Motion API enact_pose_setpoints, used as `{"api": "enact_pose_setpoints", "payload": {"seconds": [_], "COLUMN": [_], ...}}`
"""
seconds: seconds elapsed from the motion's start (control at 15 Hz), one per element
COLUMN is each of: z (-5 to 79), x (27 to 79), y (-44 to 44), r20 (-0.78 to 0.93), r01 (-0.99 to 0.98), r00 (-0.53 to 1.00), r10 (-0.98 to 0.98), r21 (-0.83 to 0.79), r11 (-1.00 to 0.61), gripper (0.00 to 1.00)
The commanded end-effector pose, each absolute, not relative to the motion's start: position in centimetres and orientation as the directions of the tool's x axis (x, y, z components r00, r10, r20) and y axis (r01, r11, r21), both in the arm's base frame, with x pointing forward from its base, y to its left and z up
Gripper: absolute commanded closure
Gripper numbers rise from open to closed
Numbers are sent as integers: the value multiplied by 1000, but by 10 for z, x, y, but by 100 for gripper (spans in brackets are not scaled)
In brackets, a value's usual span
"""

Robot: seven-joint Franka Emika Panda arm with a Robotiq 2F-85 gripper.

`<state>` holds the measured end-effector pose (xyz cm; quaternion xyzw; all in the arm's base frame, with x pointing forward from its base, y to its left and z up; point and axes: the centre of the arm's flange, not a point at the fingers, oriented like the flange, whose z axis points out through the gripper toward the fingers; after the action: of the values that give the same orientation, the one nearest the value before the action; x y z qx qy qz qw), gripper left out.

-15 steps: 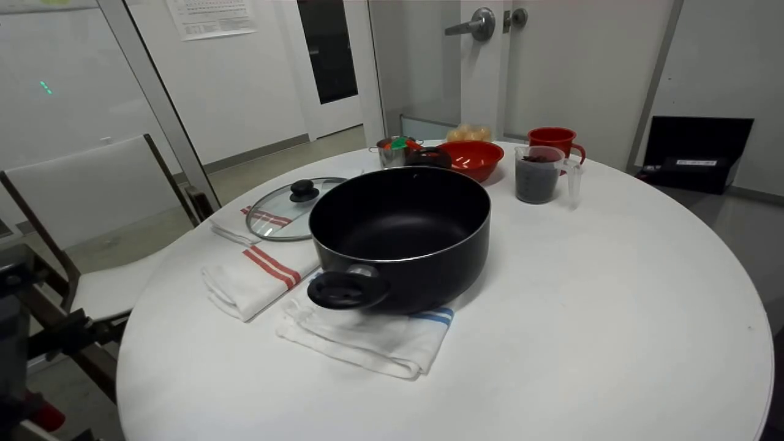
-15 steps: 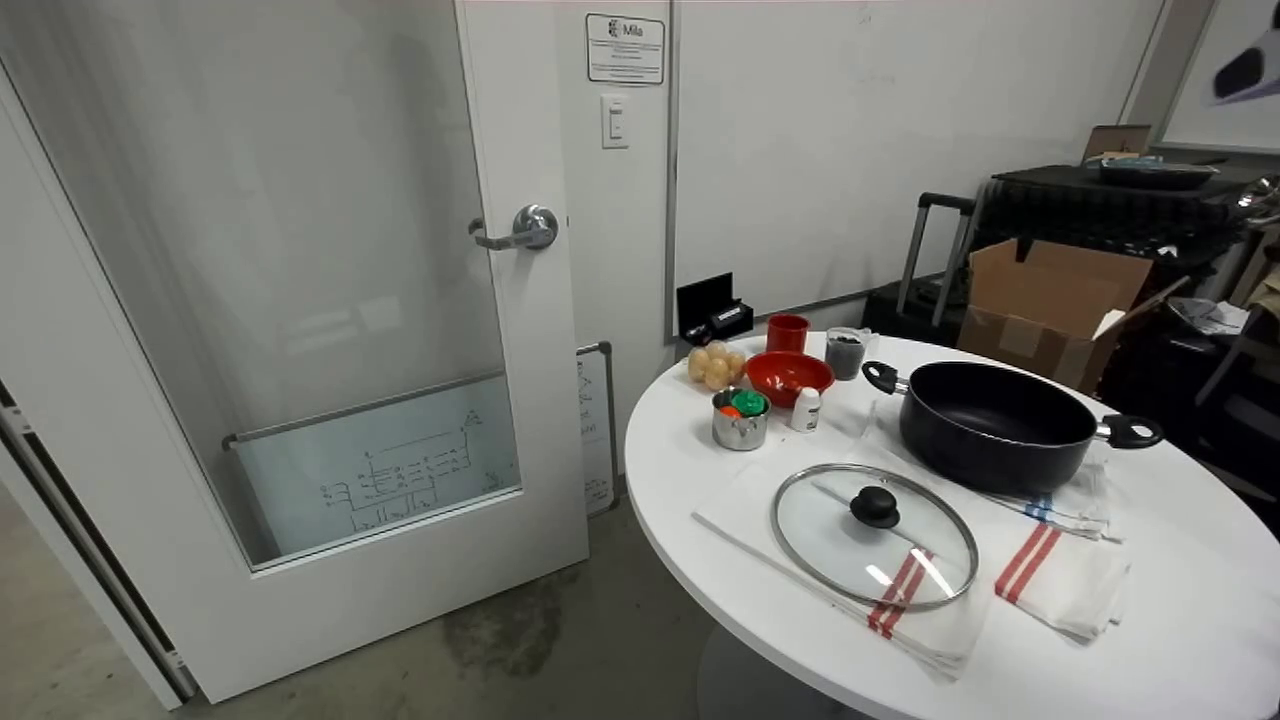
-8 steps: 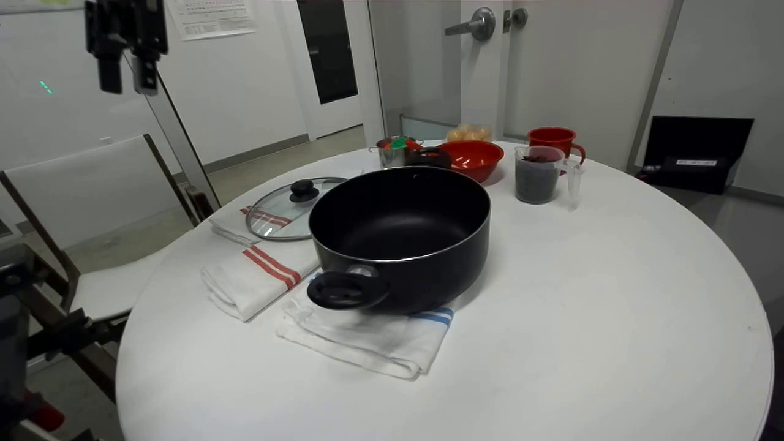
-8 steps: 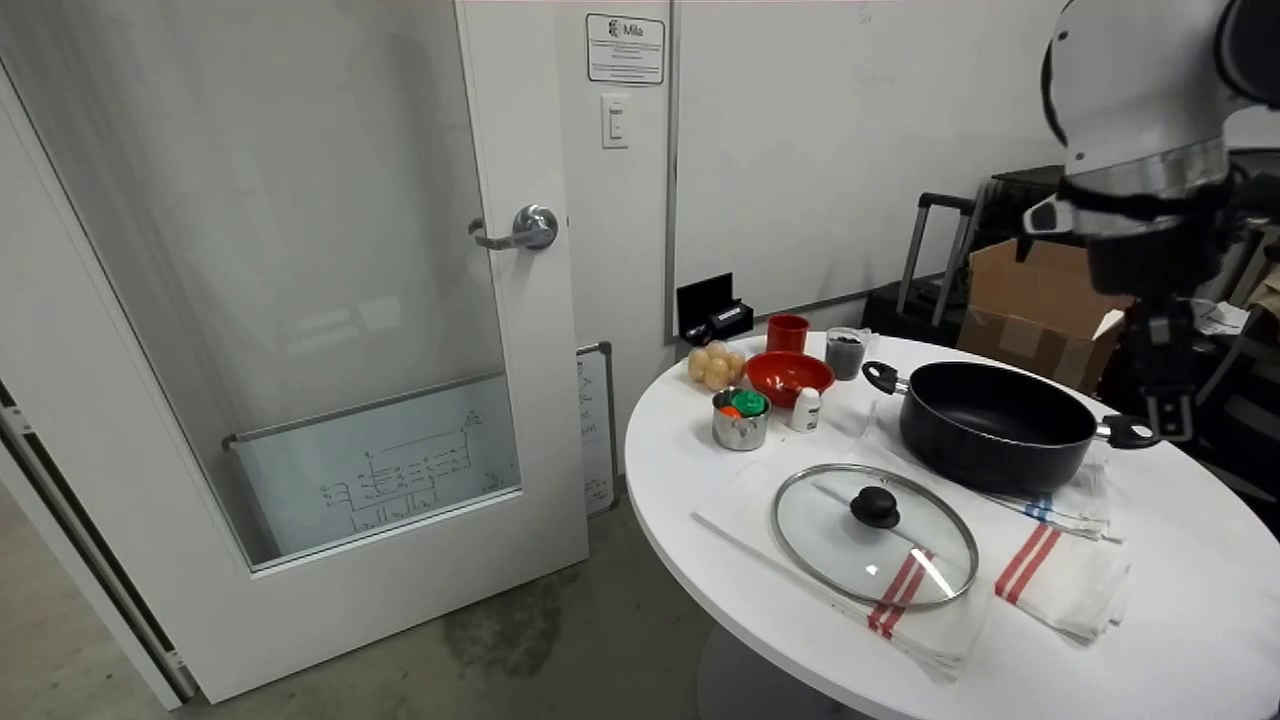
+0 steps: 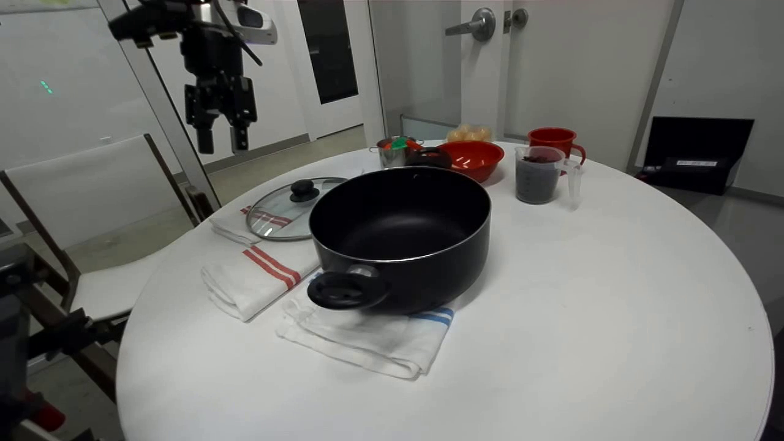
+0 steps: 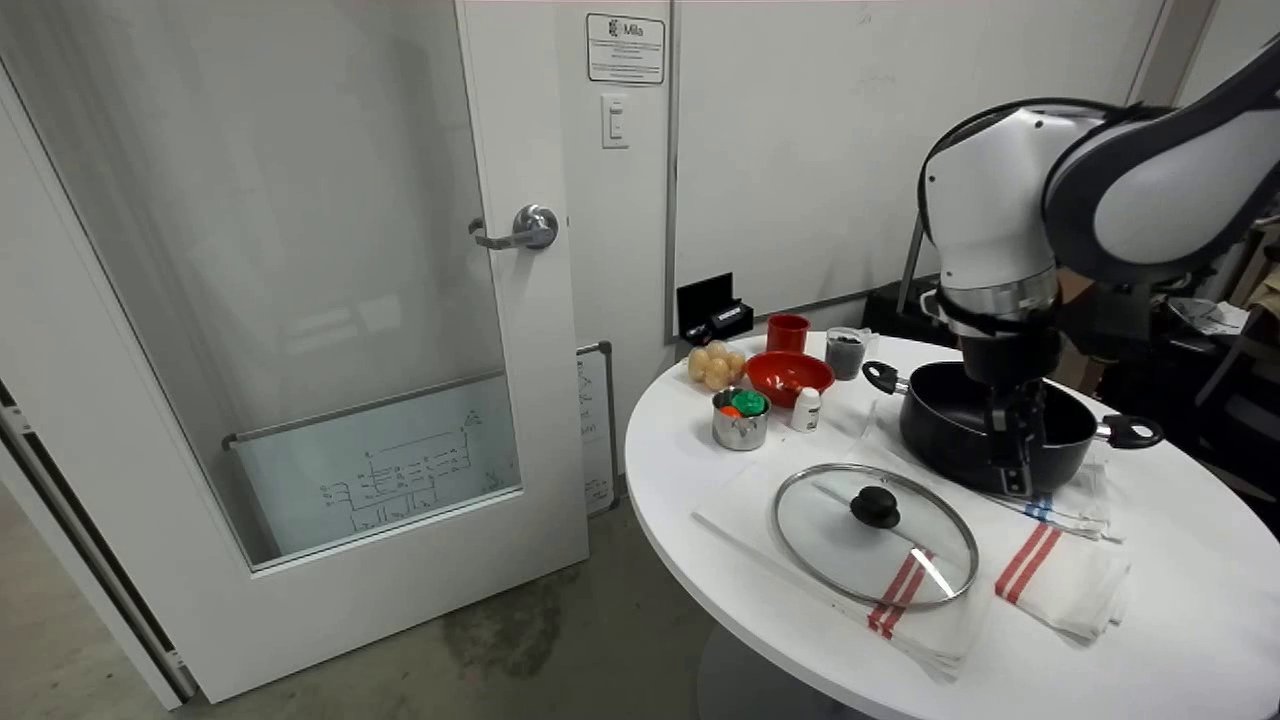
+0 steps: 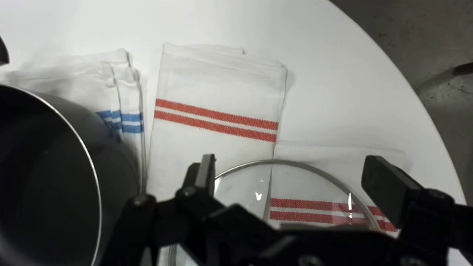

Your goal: Pick up the lid and cover the pot

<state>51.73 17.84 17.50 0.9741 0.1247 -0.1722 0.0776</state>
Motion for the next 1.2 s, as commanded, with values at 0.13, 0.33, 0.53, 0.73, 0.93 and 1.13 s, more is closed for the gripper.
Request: {"api": "enact_pose_setpoints", "payload": {"seconds": [0.13,0.33,0.53,0.73,0.93,1.13], "z": [130,115,102,91,80,71], "x": [573,592,608,618,626,630], "y": [196,202,204,203,203,204], "r20": [-301,-274,-263,-261,-261,-259], "r01": [260,251,244,233,225,222], "r00": [931,939,943,945,946,947], "r10": [208,208,205,197,190,189], "r21": [147,133,123,115,111,106], "r11": [-954,-959,-962,-966,-968,-969], "gripper": [0,0,0,0,0,0]}}
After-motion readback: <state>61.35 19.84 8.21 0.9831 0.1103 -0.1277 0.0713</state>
